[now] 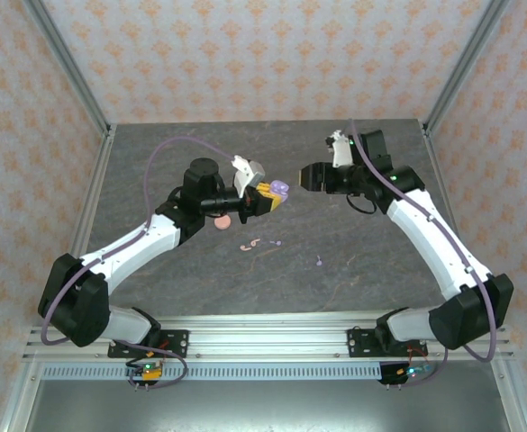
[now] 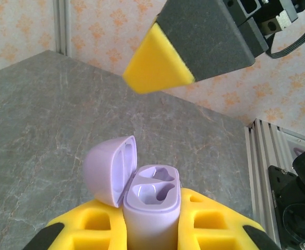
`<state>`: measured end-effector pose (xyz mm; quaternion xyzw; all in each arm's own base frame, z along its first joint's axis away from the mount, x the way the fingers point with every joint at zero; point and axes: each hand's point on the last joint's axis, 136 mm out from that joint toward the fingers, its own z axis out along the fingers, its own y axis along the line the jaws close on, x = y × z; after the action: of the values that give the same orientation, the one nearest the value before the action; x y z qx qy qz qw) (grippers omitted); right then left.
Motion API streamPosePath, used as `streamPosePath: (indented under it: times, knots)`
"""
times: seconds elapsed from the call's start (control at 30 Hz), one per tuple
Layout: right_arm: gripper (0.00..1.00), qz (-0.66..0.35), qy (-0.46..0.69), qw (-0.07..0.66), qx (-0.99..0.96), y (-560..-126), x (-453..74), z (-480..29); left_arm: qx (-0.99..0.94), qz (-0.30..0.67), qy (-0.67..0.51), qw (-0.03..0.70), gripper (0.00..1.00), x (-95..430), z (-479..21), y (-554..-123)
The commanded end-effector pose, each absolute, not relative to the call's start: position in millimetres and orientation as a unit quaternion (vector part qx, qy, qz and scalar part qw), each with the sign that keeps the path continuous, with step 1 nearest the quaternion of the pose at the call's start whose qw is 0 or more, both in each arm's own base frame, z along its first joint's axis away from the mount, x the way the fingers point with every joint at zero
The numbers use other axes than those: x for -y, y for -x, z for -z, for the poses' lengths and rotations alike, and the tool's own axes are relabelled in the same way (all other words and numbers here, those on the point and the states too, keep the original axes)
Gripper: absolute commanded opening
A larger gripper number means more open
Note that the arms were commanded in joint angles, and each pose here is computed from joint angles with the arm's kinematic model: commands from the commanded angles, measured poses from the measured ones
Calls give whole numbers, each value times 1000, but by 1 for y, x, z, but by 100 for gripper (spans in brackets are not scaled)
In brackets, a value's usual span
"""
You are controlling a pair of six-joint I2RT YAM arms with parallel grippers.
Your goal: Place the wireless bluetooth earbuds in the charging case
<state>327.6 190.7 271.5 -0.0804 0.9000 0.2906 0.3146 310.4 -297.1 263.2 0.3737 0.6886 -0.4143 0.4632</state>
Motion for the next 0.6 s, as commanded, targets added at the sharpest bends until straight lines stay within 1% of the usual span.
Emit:
streamPosePath:
  times: [0.0,0.23,0.4,0.5,0.57]
  knots:
    - [62,-231,41,276,-932,-311,-164,-237,-684,402,-379,476,12,293,-268,-304]
    - [55,-237,31,169,-956,-267,-161,-169,-695,389,-372,477,12,286,-264,-294]
    - [40,-247,20,106,-963,-242,-165,-129,-700,383,-366,479,12,283,-263,-287]
    - [35,-250,22,66,-966,-227,-171,-108,-700,383,-362,482,12,282,-263,-284]
    - [34,-263,28,44,-963,-218,-177,-99,-701,380,-359,485,12,280,-263,-283]
